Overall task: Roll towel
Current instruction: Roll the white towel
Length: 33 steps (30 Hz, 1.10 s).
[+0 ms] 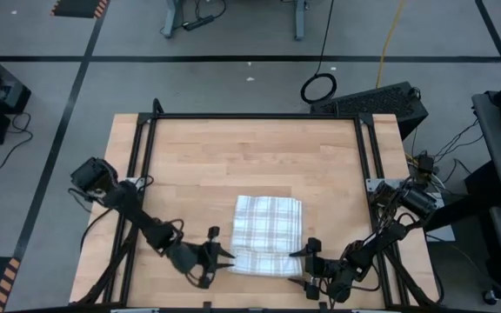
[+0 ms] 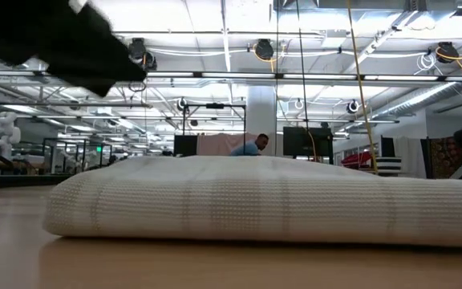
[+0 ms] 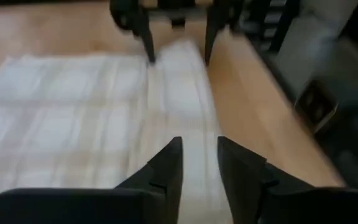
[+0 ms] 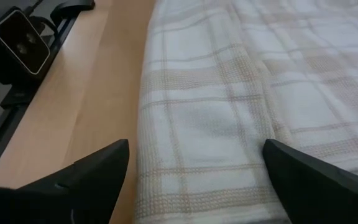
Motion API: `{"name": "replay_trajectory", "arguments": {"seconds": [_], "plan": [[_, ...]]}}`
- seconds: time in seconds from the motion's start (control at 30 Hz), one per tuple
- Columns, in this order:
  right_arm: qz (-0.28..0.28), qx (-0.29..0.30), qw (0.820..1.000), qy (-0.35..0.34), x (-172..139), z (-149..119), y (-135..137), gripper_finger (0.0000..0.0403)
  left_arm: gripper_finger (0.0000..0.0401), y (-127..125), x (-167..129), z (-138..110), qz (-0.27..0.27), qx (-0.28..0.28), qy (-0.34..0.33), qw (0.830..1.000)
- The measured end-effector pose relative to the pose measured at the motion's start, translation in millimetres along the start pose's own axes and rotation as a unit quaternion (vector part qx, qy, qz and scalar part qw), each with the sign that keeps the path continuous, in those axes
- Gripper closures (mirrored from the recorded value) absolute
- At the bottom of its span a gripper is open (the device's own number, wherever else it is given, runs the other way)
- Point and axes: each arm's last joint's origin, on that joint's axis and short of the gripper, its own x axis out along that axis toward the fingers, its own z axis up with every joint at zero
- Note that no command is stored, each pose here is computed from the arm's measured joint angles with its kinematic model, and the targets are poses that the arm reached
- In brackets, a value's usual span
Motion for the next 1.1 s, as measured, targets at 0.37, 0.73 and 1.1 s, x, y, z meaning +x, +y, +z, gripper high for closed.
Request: {"name": "replay_trajectory", "arguments": {"seconds": [0.37,0.73,1.1], "plan": [[0.007,-0.005,1.000,0.004,0,0,0,0.0039,0.0084,-25,14,-39,0.022,0.059,0.001,0.998],[0.003,-0.006,1.000,0.001,0,-1,0,0.0039,0.0041,-28,29,-56,0.018,0.074,-0.009,0.997],[0.002,-0.009,1.000,0.002,1,-1,-1,0.0039,0.0041,-26,29,-58,0.040,0.073,-0.007,0.997]]}}
